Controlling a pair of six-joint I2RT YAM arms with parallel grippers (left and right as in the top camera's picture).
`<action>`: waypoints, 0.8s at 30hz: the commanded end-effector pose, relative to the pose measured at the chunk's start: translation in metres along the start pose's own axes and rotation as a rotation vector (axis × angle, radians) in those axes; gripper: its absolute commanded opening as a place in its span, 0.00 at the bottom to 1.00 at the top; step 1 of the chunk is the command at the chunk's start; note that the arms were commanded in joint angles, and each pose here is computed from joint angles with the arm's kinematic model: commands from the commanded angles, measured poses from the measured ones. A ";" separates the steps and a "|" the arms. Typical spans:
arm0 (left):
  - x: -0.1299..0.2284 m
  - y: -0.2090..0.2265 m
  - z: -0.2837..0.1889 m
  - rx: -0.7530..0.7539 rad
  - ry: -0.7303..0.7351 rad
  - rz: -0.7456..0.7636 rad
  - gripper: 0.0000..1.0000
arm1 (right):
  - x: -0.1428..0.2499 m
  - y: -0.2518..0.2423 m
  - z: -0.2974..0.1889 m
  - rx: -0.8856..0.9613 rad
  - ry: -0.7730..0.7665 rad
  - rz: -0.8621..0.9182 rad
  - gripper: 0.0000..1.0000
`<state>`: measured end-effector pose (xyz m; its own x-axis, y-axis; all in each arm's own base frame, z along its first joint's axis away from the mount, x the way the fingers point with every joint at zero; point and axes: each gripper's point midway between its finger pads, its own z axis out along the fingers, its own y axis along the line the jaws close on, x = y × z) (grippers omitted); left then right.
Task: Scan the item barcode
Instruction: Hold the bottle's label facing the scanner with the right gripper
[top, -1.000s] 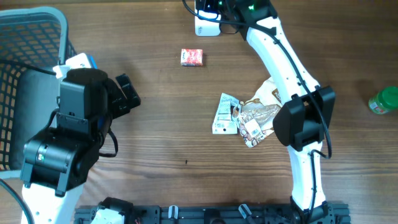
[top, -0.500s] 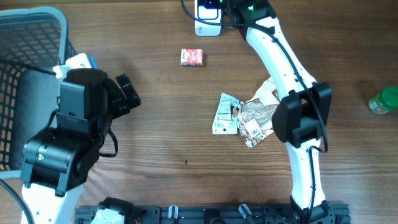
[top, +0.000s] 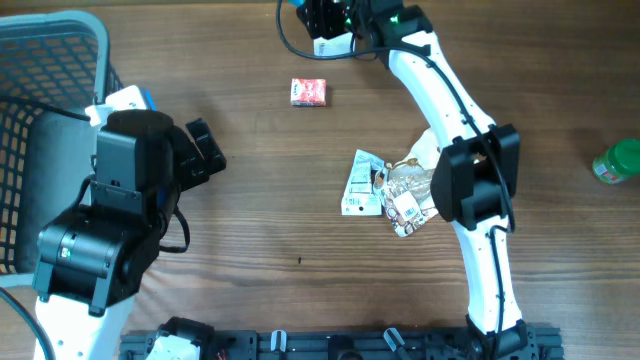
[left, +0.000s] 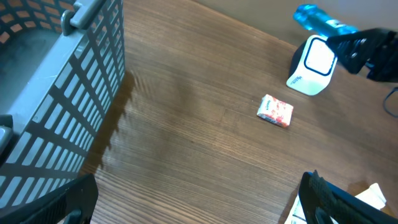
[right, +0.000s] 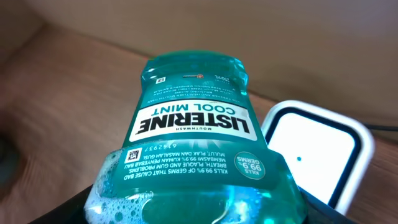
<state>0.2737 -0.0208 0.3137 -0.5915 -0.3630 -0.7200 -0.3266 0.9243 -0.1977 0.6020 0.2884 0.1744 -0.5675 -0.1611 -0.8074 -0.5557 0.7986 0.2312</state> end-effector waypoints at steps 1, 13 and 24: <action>-0.004 0.003 -0.001 -0.015 -0.015 0.013 1.00 | 0.000 -0.012 0.001 -0.081 -0.023 -0.039 0.63; -0.004 0.003 -0.001 -0.015 -0.015 0.013 1.00 | -0.004 -0.022 -0.010 -0.270 -0.080 -0.072 0.63; -0.004 0.003 -0.001 -0.015 -0.015 0.013 1.00 | 0.020 -0.029 -0.006 -0.373 -0.060 -0.131 0.63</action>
<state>0.2736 -0.0207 0.3136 -0.5917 -0.3629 -0.7198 -0.3266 0.9243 -0.1975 0.6064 0.2600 0.1487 -0.5106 -0.1871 -0.8392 -0.7478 0.5783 0.3260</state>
